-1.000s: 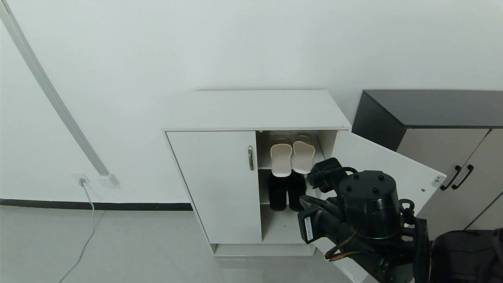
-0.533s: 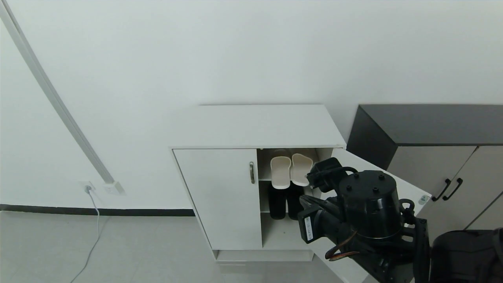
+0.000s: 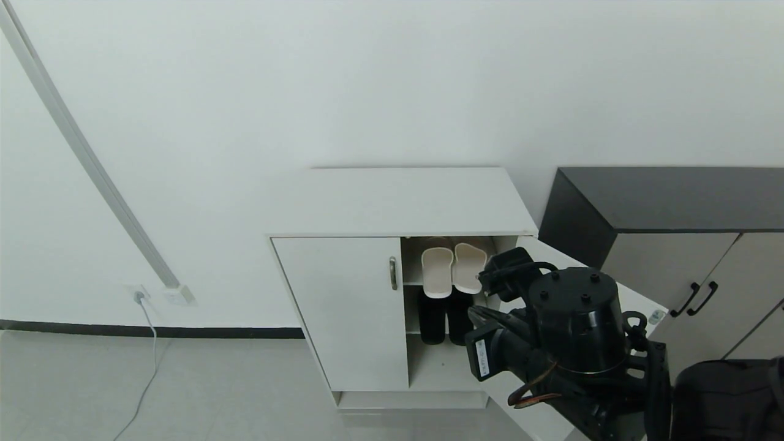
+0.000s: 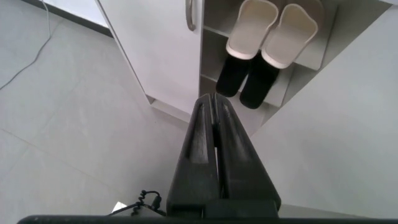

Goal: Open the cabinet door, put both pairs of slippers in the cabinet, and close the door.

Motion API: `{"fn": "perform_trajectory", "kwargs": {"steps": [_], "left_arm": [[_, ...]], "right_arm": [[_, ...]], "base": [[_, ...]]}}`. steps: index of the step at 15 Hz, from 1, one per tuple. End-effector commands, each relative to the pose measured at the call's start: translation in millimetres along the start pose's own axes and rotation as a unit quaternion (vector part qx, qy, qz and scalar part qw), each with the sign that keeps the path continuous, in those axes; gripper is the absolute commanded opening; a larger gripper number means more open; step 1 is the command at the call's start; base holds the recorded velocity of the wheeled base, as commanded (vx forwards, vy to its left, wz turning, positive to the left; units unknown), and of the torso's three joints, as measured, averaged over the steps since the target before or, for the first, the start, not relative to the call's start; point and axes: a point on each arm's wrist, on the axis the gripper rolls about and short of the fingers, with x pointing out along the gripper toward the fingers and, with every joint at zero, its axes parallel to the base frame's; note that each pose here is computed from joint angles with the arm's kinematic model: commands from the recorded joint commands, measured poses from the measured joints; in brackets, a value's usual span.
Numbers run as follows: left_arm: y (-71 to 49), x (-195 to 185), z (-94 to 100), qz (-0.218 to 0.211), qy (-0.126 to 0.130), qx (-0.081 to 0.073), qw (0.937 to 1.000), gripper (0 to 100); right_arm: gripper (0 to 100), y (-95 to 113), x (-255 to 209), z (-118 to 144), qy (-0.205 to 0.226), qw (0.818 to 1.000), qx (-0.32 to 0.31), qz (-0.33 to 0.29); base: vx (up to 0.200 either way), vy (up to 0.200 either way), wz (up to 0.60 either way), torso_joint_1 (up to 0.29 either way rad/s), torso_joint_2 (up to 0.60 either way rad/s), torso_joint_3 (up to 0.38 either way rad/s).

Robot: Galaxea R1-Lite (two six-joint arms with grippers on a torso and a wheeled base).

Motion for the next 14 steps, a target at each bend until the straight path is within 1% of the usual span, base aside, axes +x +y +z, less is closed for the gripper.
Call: {"fn": "perform_trajectory", "kwargs": {"steps": [1, 6, 10, 14], "left_arm": [[0.0, 0.0, 0.0, 0.000, 0.000, 0.000, 1.0000, 0], [0.0, 0.0, 0.0, 0.001, 0.000, 0.000, 1.0000, 0], [0.0, 0.0, 0.0, 0.002, -0.001, -0.001, 1.0000, 0], [0.0, 0.0, 0.0, 0.002, -0.001, -0.002, 1.0000, 0]], "right_arm": [[0, 0.1, -0.1, -0.1, 0.000, 1.000, 0.000, 0.000], [0, -0.4, 0.0, -0.3, 0.000, 1.000, 0.000, -0.001], [0, -5.7, 3.3, -0.4, 0.002, 1.000, 0.002, -0.011], [0, -6.0, 3.9, -0.4, 0.002, 1.000, 0.002, -0.011]], "base": [[0.000, 0.000, -0.60, -0.002, 0.00, -0.002], [0.000, 0.000, -0.60, 0.006, 0.00, -0.002], [0.000, 0.000, 0.00, 0.000, 0.00, 0.000], [0.000, 0.000, 0.00, 0.000, 0.00, 0.000]]}}
